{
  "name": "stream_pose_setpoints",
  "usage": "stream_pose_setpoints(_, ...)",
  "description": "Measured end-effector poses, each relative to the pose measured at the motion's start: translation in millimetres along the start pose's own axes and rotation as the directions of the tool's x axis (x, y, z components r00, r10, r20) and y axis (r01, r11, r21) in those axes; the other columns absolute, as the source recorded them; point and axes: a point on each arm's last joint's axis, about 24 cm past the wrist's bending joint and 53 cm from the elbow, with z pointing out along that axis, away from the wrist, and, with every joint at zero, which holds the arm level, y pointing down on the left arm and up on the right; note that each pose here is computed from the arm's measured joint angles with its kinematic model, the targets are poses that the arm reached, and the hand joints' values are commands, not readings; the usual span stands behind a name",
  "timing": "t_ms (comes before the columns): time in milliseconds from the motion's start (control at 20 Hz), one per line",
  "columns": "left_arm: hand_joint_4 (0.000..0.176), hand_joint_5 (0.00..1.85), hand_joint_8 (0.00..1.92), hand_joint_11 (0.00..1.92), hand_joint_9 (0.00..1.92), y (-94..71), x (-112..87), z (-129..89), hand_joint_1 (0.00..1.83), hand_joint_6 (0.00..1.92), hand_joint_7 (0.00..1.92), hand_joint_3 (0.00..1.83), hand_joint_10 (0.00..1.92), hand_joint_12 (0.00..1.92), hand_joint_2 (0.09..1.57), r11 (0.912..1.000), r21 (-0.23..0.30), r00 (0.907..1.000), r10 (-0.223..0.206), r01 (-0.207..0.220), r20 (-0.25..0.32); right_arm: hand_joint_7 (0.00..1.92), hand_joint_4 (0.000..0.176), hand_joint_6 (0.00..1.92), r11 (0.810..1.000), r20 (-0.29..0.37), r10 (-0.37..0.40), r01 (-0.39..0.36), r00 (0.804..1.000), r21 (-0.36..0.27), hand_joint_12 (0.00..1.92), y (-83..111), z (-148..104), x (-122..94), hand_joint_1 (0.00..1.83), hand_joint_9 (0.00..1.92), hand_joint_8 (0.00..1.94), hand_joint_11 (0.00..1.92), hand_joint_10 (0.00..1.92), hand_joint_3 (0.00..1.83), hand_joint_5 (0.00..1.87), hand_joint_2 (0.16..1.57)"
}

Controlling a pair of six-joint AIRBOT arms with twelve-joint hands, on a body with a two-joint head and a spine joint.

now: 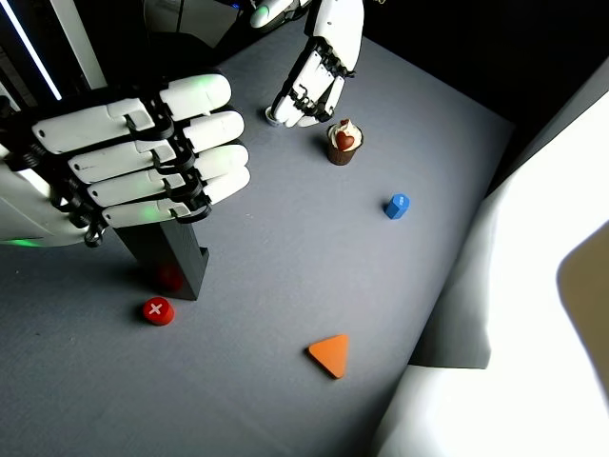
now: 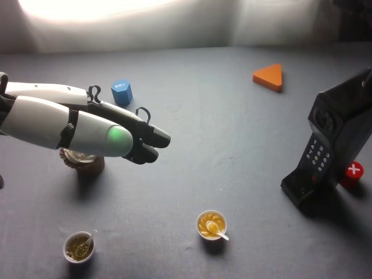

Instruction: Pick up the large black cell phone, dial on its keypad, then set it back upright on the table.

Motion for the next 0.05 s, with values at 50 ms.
stream_pose_setpoints(50, 0.000, 0.31, 0.01, 0.09, 0.52, 0.0, -0.1, 0.0, 0.00, 0.01, 0.51, 0.00, 0.01, 1.04, 1.25, 1.0000, 0.000, 1.0000, 0.000, 0.000, 0.000, 0.19, 0.026, 0.00, 1.000, -0.005, -0.001, 0.001, 1.000, -0.004, 0.43, 1.2, -0.1, 1.6, 0.28, 0.16, 0.00, 0.00, 0.00, 0.00, 0.18, 0.91)
